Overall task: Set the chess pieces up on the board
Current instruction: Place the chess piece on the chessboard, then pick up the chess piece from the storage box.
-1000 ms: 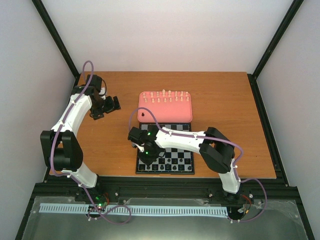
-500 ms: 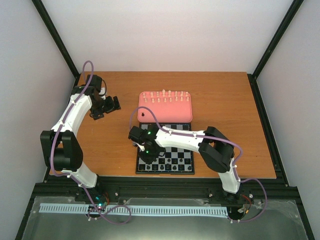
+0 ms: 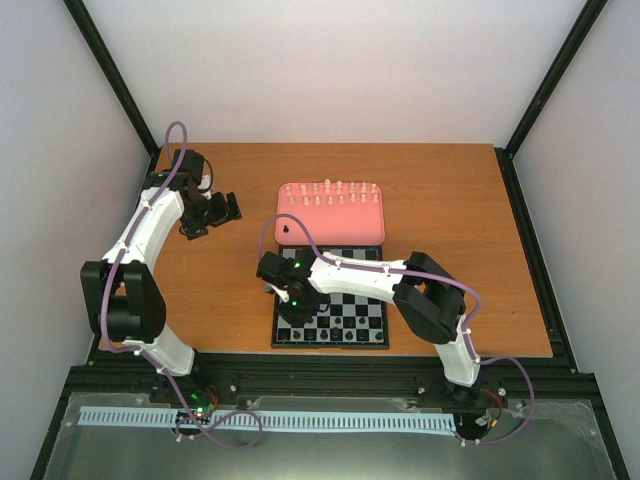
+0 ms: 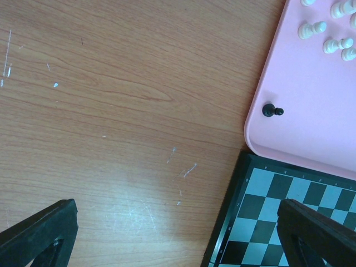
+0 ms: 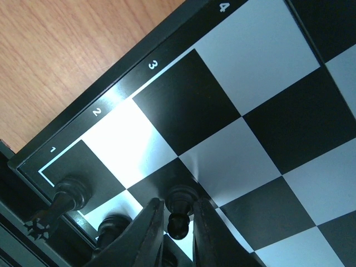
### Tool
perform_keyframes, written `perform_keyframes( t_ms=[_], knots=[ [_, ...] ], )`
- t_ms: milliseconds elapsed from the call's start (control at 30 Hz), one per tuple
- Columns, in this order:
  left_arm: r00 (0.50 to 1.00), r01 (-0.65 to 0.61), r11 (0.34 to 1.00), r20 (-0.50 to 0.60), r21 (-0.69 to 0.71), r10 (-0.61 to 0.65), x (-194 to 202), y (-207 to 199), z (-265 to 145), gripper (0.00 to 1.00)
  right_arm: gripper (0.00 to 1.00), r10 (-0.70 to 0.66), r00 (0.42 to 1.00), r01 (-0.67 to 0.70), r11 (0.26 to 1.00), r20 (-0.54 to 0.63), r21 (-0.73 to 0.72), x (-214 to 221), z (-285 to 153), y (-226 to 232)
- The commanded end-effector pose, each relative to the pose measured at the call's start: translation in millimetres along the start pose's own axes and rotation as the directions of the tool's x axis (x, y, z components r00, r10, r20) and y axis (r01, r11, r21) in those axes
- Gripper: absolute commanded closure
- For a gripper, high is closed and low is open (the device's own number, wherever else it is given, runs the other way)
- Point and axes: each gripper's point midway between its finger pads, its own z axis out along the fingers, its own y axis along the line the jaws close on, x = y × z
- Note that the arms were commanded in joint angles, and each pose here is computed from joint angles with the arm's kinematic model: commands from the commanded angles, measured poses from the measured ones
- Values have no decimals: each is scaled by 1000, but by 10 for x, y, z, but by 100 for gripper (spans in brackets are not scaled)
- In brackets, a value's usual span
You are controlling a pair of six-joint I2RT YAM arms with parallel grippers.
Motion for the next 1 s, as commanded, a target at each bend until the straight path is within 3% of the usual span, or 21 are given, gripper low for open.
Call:
perform_keyframes(
  t_ms=[0, 633, 800, 967],
  knots=[
    [1000, -15, 1000, 17, 14, 14, -68, -64, -20, 0, 82, -12, 1000, 12, 1000, 26, -2, -87, -81, 1],
    [1000, -19, 999, 22, 25, 19, -106, -104, -55, 0, 63, -15, 990, 5, 997, 139, 75, -388, -567, -154],
    [999, -21, 999, 24, 27, 21, -123, -114, -62, 0, 53, 103, 968, -111, 994, 227, 22, -742, -769, -594],
    [1000, -20, 999, 19, 37, 19, -133, -141, -67, 0, 52, 207, 931, -208, 978, 302, -29, -1200, -804, -1173]
  ],
)
